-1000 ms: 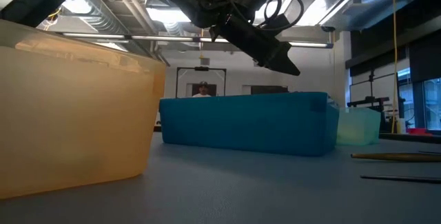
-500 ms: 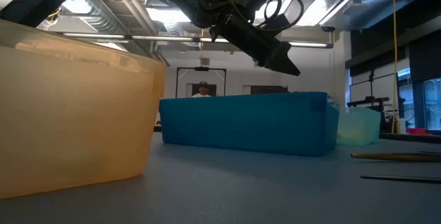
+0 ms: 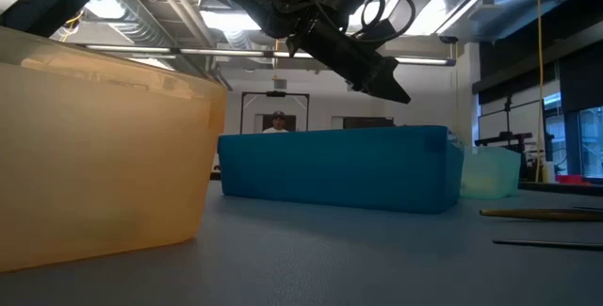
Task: Sort silverware by color (type)
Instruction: Put the left blue knife into the orange bin
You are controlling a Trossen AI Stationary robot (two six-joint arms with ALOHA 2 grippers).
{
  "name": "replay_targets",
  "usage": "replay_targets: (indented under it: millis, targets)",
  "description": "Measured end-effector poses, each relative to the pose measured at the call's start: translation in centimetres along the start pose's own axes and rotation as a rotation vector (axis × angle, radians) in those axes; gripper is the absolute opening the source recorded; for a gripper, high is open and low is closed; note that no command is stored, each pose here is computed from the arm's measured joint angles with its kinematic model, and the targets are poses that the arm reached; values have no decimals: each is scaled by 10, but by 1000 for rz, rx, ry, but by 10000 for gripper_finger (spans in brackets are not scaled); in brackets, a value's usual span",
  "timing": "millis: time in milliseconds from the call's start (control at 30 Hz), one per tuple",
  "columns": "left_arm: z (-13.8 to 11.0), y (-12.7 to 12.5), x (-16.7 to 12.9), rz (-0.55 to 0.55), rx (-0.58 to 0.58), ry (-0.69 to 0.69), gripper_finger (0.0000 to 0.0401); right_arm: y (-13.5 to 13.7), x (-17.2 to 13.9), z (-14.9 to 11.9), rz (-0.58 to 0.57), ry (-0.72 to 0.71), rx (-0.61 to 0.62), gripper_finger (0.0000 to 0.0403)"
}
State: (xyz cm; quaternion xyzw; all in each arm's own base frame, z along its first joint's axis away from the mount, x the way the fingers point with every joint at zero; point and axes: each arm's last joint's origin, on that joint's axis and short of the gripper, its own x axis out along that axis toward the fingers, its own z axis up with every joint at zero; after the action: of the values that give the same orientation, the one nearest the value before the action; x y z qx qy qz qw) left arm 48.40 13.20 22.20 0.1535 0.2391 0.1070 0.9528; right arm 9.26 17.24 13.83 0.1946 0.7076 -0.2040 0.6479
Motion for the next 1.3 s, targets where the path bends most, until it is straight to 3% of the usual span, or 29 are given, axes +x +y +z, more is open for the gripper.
replay_targets:
  millis: [133, 467, 700, 1300]
  targets:
    - [0, 0, 0, 0, 0, 0, 96, 1, 0, 0, 6, 7, -19, 182]
    - [1, -2, 0, -3, 1, -1, 96, 2, 0, 0, 14, -1, -22, 67]
    - [1, -2, 0, -4, 3, -2, 96, 1, 1, 0, 13, -13, -17, 13]
    - [3, -2, -2, -4, 3, -6, 96, 7, -9, 0, 12, -34, -25, 7]
